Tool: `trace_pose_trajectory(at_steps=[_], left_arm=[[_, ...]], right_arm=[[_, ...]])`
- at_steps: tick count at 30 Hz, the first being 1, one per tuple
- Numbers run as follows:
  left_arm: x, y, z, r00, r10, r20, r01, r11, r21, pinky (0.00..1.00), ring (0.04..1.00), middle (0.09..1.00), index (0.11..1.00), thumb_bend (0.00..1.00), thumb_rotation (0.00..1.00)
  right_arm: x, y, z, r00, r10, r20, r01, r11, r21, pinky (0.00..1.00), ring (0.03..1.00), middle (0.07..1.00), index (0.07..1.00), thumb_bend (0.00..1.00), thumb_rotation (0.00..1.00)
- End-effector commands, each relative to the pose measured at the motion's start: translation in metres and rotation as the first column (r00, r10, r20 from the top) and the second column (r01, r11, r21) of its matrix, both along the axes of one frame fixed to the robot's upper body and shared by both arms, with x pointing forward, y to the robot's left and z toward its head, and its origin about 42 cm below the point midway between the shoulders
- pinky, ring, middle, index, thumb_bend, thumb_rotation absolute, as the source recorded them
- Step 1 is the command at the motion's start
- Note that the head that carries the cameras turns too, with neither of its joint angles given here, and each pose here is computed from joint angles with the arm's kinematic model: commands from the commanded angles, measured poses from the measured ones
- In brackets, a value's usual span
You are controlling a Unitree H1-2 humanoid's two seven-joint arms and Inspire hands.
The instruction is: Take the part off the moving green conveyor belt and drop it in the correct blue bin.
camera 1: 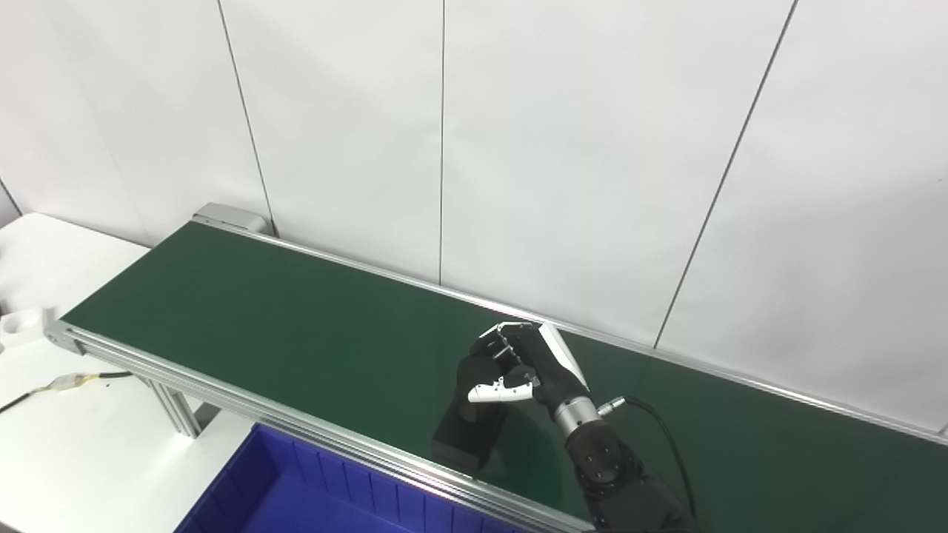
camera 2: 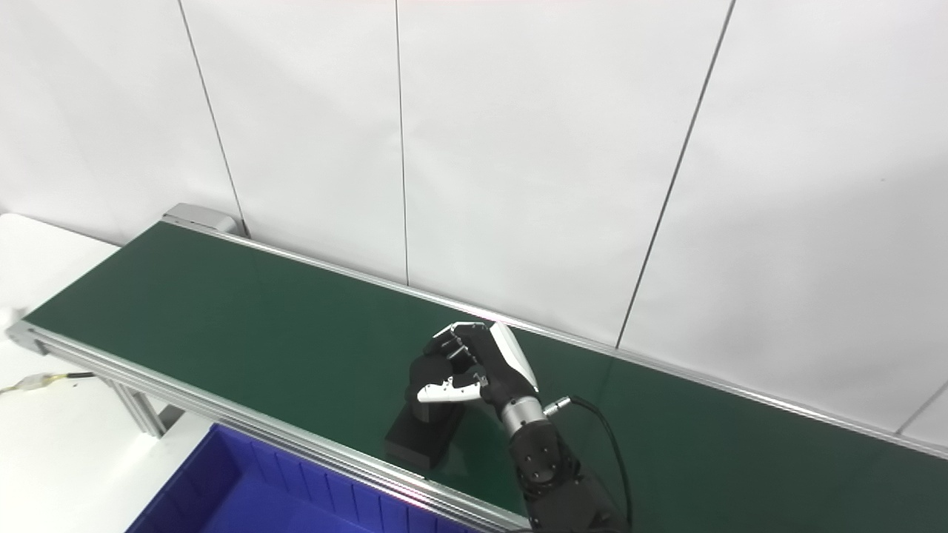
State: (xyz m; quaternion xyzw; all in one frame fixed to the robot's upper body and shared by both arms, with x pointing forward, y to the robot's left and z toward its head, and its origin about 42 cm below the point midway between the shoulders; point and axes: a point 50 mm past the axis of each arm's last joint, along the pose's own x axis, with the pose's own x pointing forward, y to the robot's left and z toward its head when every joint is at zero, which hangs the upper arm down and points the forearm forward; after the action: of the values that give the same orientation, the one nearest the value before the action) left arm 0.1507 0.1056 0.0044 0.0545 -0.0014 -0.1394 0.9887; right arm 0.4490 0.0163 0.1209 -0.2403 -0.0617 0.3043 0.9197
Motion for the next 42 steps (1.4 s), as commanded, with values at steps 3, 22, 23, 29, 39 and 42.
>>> trace_pose_trajectory(at_steps=[3,22,23,29,39,42], left_arm=[[-0.005,-0.019,0.015,0.998,-0.006,0.059,0.01,0.997,-0.071,0.63,0.694,0.731,0.764,0.82,0.64],[0.0,-0.01,0.013,0.998,0.002,0.055,0.001,0.998,-0.064,0.63,0.707,0.748,0.765,0.81,0.66],[0.0,-0.008,0.013,0.999,0.005,0.052,-0.002,0.998,-0.065,0.63,0.706,0.746,0.764,0.82,0.66],[0.003,-0.001,0.01,0.999,0.012,0.036,-0.01,0.998,-0.065,0.63,0.698,0.735,0.758,0.82,0.66],[0.009,0.015,0.007,1.0,0.028,0.012,-0.027,0.997,-0.072,0.63,0.695,0.727,0.76,0.8,0.65],[0.009,0.021,0.006,0.999,0.042,0.0,-0.041,0.995,-0.086,0.65,0.703,0.73,0.758,0.8,0.65]], right_arm=[[0.006,0.013,0.027,0.995,0.029,0.092,-0.036,0.996,0.082,0.52,0.46,0.513,0.468,0.52,0.0],[0.008,-0.006,0.038,0.988,-0.017,0.154,-0.006,0.989,0.147,0.48,0.448,0.507,0.487,0.52,0.0],[0.008,-0.01,0.04,0.987,-0.022,0.159,-0.004,0.987,0.159,0.48,0.448,0.506,0.488,0.52,0.0],[0.006,-0.034,0.057,0.972,-0.071,0.222,0.02,0.974,0.225,0.45,0.446,0.509,0.483,0.52,0.0],[-0.008,-0.061,0.094,0.951,-0.146,0.273,0.059,0.951,0.303,0.43,0.441,0.508,0.481,0.52,0.0],[-0.014,-0.071,0.105,0.946,-0.177,0.273,0.081,0.941,0.33,0.41,0.429,0.495,0.501,0.52,0.0]])
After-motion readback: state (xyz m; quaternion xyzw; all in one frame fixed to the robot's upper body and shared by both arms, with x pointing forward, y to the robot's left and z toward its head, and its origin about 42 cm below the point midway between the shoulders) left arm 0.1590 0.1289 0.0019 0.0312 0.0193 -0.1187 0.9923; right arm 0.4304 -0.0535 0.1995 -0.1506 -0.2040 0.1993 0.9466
